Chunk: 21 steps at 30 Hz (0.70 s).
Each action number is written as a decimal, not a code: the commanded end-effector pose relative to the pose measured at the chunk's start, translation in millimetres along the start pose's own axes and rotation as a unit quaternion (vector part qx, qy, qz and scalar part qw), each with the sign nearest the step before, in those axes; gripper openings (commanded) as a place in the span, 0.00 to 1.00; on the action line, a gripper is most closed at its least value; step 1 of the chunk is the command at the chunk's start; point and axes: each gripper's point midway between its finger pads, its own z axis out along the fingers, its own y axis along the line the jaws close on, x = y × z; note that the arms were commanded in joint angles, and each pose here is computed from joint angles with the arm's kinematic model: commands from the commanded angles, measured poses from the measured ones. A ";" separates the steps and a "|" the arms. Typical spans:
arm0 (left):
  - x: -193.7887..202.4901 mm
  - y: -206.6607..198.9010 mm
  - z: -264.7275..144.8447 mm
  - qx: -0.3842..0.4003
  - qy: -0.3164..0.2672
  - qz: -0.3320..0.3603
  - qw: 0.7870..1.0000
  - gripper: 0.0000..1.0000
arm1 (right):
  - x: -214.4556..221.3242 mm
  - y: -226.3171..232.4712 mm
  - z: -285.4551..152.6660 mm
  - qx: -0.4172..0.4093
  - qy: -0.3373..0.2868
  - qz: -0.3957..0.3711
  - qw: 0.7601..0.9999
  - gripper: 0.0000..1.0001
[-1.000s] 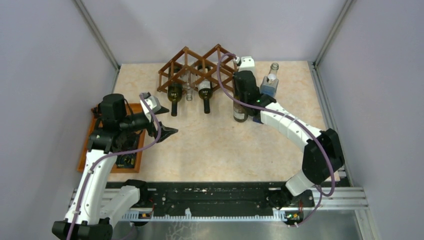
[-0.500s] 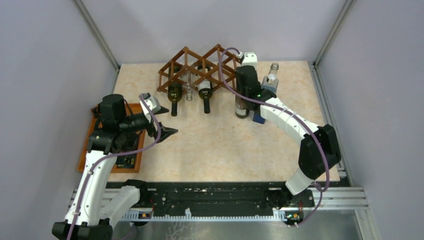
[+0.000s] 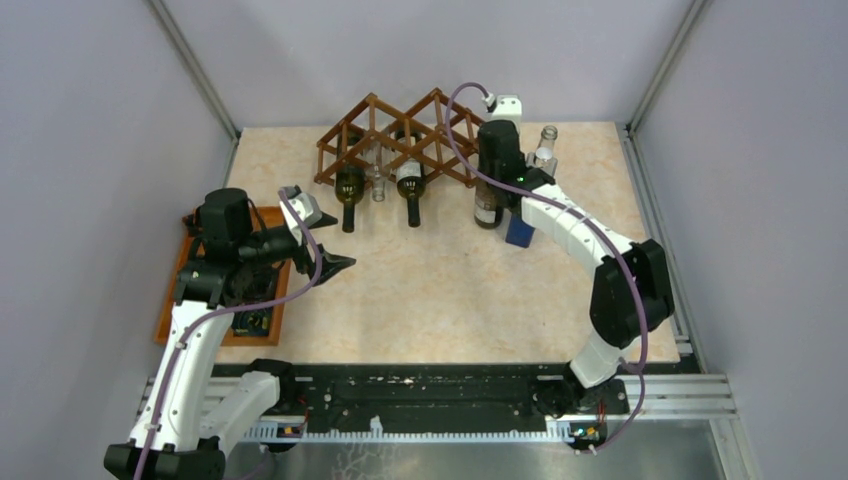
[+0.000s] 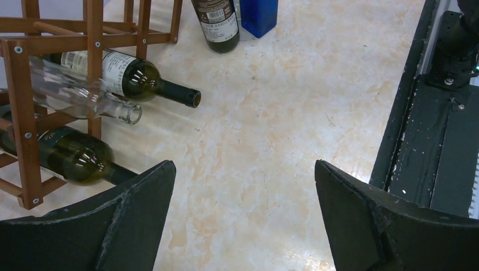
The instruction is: Take the wine bottle off the wine rack
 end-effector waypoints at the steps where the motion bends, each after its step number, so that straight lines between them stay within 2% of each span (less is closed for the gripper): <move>1: -11.8 1.0 -1.7 -0.001 -0.012 0.021 1.000 0.99 | -55.5 7.9 -5.9 -0.016 -0.070 0.051 0.996 0.00; 6: -13.6 1.6 -1.6 -0.001 -0.013 0.020 1.000 0.99 | -54.8 8.7 -6.5 -0.019 -0.068 0.050 0.996 0.01; 7: -13.8 1.4 -1.7 -0.001 -0.013 0.020 1.000 0.99 | -55.5 8.2 -7.3 -0.019 -0.068 0.050 0.996 0.07; 11: -14.6 1.2 -2.5 -0.002 -0.014 0.021 1.000 0.99 | -63.9 5.5 -14.0 -0.020 -0.076 0.054 0.995 0.46; 13: -15.9 1.5 -3.0 -0.003 -0.015 0.022 1.000 0.99 | -73.4 4.4 -21.0 -0.024 -0.084 0.061 0.994 0.59; 19: -18.3 3.0 -2.8 -0.004 -0.015 0.022 1.000 0.99 | -109.9 -4.8 -50.8 -0.032 -0.113 0.093 0.989 0.81; 21: -19.3 3.4 -2.5 -0.005 -0.017 0.020 1.000 0.99 | -120.8 -4.3 -64.1 -0.040 -0.124 0.099 0.987 0.85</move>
